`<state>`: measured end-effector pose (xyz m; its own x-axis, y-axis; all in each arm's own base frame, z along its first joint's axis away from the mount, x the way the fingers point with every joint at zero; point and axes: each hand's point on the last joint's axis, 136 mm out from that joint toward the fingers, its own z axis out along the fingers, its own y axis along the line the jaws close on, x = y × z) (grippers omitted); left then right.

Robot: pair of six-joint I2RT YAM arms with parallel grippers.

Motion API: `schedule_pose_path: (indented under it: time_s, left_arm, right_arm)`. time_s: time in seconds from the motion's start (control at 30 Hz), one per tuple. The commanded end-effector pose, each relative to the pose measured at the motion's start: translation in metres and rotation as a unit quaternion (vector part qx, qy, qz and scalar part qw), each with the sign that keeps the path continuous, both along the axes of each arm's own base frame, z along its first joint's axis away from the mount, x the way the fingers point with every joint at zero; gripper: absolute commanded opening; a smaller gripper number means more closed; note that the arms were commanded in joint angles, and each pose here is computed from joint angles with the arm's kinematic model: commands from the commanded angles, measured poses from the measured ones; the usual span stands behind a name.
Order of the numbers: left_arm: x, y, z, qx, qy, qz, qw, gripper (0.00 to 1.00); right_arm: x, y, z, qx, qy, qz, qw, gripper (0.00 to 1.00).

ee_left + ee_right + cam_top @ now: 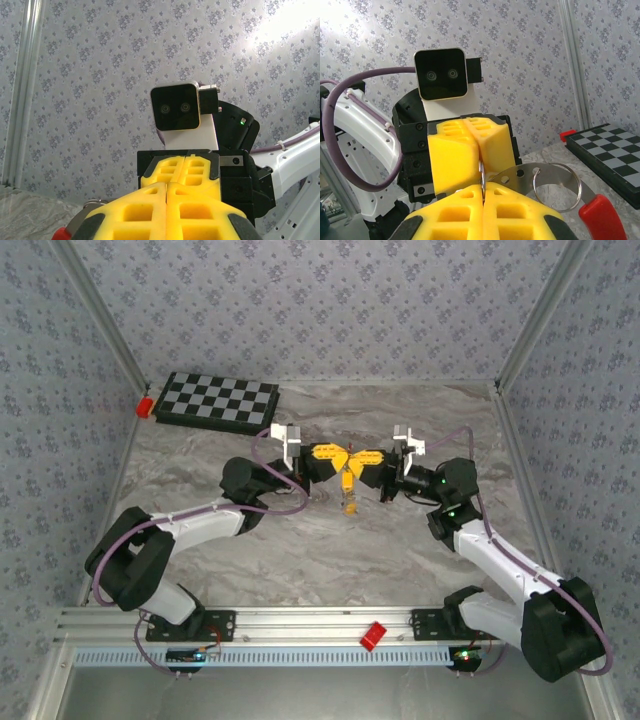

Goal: Put the keys on the keyring

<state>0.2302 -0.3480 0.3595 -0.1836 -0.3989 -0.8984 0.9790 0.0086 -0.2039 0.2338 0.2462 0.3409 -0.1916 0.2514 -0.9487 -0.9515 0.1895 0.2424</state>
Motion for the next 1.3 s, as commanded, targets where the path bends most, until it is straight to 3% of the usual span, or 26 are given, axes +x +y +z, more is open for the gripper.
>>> schedule_pose_path:
  time_s: [0.0,0.13,0.3,0.5,0.63,0.9,1.27]
  left_arm:
    - [-0.007,0.002,0.020,-0.026,-0.028,-0.009,0.999,0.00]
    - [-0.001,0.005,0.018,-0.019,-0.016,0.001,1.000,0.00]
    - [0.008,0.015,0.017,-0.010,-0.001,0.020,1.000,0.14]
    - [0.021,0.025,0.010,0.026,0.030,0.036,0.999,0.23]
    - [0.018,0.029,0.001,0.062,0.019,0.045,0.997,0.29]
    - [0.008,0.038,-0.024,0.158,-0.005,0.055,0.986,0.34]
    - [0.001,0.033,-0.050,0.228,0.001,0.018,0.974,0.32]
  right_arm:
    - [-0.009,0.004,0.019,0.005,-0.039,0.017,0.999,0.00]
    - [-0.009,0.002,0.017,-0.004,-0.039,0.014,0.999,0.00]
    - [-0.007,0.001,0.012,-0.023,-0.036,0.005,0.999,0.00]
    - [-0.001,0.002,0.001,-0.056,-0.023,-0.001,0.998,0.00]
    - [0.002,0.005,-0.008,-0.094,-0.010,0.004,0.995,0.00]
    - [0.005,0.010,-0.025,-0.187,0.007,0.010,0.982,0.00]
    - [-0.003,0.018,-0.038,-0.234,0.010,0.044,0.971,0.00]
